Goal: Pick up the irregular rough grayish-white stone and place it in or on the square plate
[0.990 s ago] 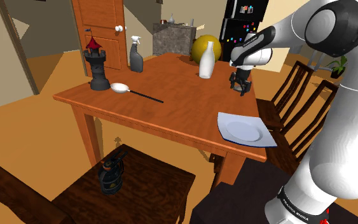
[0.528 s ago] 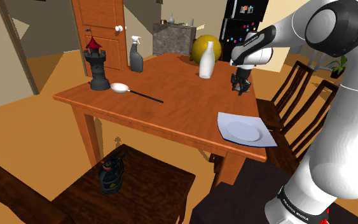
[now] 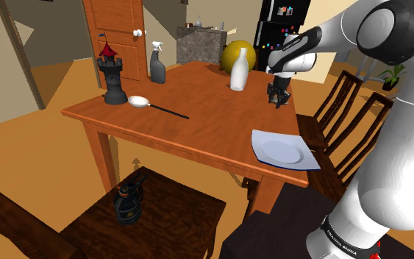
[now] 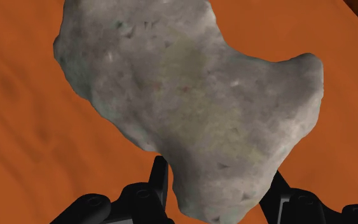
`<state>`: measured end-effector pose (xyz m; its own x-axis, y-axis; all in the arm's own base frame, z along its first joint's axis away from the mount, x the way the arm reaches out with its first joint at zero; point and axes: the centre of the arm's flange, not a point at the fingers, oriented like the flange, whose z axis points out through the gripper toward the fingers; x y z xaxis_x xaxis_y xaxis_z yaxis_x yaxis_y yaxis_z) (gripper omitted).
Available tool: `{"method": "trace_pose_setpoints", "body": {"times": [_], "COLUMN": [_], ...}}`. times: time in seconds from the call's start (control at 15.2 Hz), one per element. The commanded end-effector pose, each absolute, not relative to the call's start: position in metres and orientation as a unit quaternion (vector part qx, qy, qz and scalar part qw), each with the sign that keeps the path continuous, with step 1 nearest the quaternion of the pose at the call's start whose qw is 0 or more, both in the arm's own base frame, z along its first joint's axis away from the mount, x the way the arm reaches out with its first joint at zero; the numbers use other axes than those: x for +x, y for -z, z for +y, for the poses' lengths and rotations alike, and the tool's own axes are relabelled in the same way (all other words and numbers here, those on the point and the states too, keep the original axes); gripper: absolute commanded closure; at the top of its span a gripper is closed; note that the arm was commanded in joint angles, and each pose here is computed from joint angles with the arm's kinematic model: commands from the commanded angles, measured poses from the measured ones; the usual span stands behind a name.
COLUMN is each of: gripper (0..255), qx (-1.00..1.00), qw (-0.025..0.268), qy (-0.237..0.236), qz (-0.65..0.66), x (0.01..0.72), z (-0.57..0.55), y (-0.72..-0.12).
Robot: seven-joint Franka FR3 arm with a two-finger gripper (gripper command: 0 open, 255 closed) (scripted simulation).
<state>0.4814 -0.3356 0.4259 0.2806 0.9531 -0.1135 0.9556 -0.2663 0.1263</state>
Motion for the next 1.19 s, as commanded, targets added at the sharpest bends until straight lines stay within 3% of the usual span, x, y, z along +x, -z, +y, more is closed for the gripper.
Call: {"method": "trace_pose_setpoints", "body": {"times": [0.0, 1.12], "gripper": [255, 255], "qx": [0.796, 0.796], "qw": [0.085, 0.085], "qy": [0.008, 0.008], "qz": [0.6, 0.6], "x": [0.481, 0.468], "z": [-0.337, -0.314], "y": [-0.437, -0.511]}}
